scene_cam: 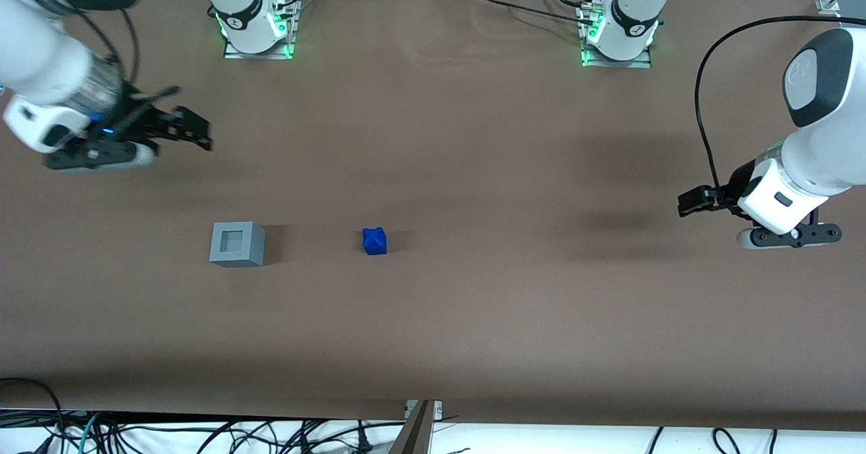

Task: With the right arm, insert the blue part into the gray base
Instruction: 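Move the open right gripper over the blue part and lower it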

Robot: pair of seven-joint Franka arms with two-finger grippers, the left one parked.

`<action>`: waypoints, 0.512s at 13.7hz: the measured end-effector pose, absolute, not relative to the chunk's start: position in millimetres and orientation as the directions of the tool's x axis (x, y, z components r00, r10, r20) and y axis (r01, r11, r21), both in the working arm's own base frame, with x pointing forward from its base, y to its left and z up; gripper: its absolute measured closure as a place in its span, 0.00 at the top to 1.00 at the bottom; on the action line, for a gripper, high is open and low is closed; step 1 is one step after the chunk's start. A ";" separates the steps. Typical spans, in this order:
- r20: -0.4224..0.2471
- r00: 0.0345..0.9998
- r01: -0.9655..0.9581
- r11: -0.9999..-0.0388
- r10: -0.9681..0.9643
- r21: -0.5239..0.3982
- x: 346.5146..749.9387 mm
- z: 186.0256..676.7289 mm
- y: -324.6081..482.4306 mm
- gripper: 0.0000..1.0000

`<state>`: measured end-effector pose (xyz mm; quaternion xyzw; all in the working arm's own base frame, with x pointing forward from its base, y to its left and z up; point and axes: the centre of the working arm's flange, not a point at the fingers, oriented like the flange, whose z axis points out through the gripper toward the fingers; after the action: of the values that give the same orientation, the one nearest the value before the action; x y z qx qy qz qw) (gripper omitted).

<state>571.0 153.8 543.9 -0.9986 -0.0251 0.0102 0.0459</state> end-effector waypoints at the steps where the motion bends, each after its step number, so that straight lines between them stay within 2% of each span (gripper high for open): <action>1: -0.007 0.999 0.034 -0.995 0.035 -0.099 573.6 526.3 191.4 1.00; 5: 0.034 0.999 0.002 -0.992 -0.002 -0.130 585.2 422.2 306.3 1.00; 7: 0.063 0.998 -0.001 -0.994 -0.008 -0.108 583.8 357.1 349.6 1.00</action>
<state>583.8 349.6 357.1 -0.9980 0.0023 -0.0319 0.0540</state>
